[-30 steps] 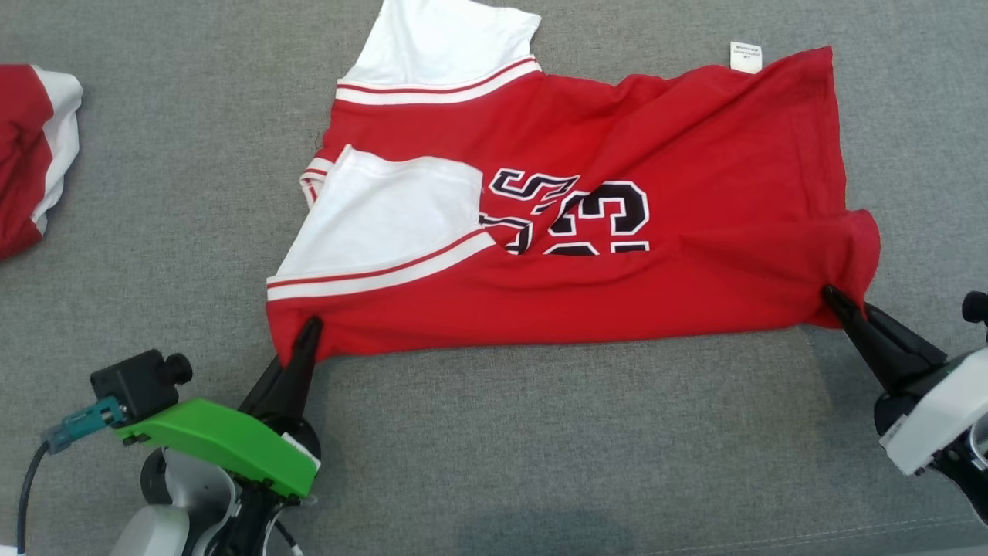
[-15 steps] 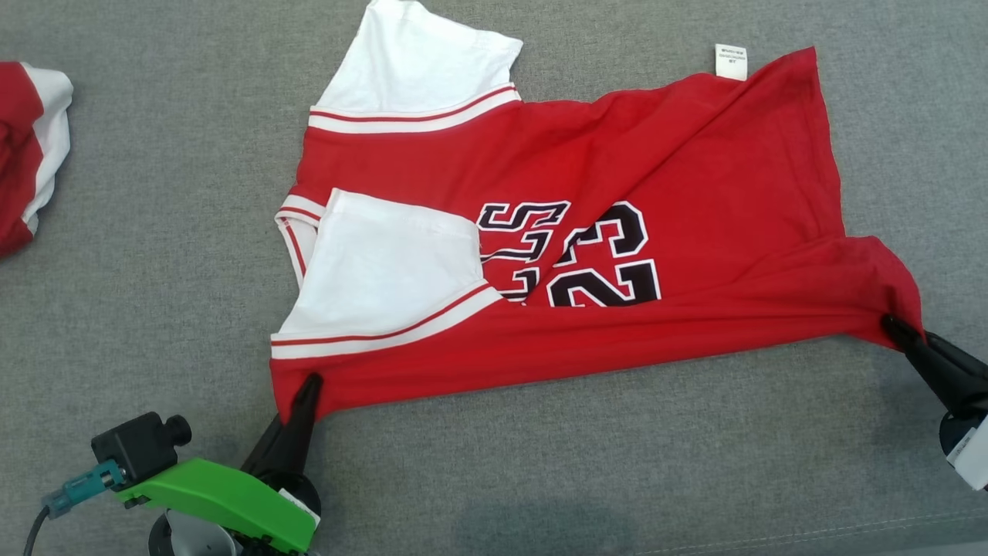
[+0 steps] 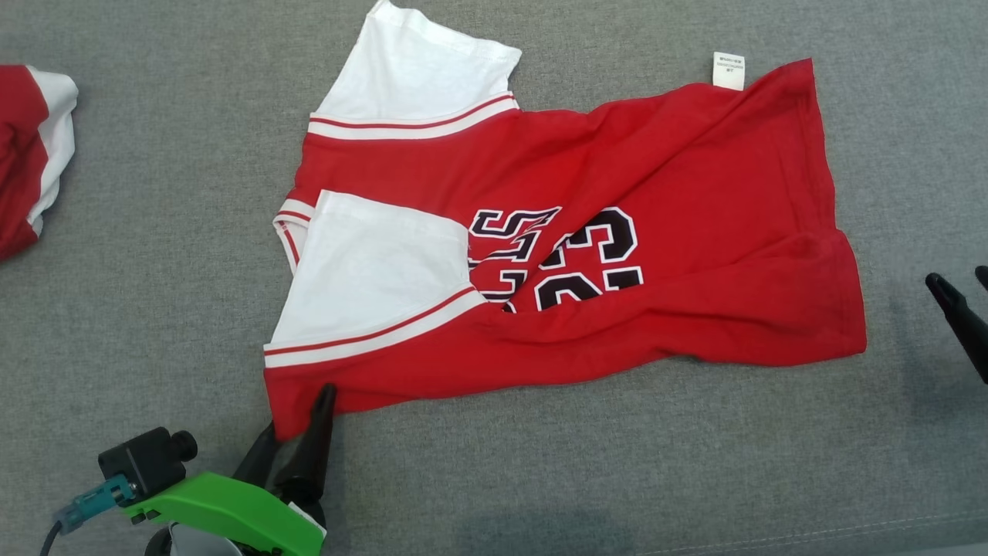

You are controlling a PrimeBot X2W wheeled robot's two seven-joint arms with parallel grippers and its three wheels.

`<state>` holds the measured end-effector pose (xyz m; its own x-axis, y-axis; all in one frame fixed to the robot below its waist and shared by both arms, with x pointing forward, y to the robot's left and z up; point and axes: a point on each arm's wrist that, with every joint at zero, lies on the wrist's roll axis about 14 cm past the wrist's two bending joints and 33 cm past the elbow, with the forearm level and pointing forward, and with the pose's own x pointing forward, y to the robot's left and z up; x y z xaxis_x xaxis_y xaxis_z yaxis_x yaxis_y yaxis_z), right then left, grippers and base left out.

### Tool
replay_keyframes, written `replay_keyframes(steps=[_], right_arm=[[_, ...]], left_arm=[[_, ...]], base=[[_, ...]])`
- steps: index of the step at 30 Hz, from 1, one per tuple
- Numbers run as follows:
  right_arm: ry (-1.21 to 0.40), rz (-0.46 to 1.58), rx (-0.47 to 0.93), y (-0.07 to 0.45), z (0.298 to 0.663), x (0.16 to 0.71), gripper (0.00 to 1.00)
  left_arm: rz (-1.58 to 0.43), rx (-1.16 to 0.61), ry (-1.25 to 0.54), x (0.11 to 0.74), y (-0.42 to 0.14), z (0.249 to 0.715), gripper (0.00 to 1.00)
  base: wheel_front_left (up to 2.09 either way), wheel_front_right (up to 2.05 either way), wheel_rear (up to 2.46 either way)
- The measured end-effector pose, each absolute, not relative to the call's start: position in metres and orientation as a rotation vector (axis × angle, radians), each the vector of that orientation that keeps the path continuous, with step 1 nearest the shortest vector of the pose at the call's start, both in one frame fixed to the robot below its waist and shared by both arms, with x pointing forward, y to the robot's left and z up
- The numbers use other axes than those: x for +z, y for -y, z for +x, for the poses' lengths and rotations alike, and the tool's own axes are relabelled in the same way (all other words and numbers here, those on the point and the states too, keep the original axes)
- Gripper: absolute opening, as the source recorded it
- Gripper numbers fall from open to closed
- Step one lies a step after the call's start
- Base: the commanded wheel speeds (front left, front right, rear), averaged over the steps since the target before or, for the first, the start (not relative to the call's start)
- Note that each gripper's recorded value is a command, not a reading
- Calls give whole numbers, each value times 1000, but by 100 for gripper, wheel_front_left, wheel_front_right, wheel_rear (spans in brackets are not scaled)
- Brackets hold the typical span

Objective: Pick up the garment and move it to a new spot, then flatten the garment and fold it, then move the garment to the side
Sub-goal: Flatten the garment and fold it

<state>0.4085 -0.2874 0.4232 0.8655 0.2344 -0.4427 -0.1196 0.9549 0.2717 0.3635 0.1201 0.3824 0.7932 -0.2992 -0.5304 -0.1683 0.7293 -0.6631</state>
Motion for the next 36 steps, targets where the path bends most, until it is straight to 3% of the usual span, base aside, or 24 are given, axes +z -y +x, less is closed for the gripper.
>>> replay_keyframes(steps=[6, 12, 17, 25, 36], right_arm=[[-418, 218, 166, 294, 428, 435, 100], [-350, 193, 167, 283, 478, 442, 100], [-308, 217, 216, 244, 535, 444, 100], [-400, 218, 273, 203, 574, 409, 100], [-434, 220, 255, 209, 578, 392, 100]], left_arm=[[-613, -94, -579, 400, -134, 379, 100], [-468, -227, -416, 443, -131, 441, 100], [-367, -314, -330, 469, -123, 509, 100], [-319, -353, -396, 454, -109, 593, 100], [-355, -439, -552, 419, -74, 642, 100]], base=[[0, 0, 0], [0, 0, 0], [0, 0, 0], [0, 0, 0], [0, 0, 0]])
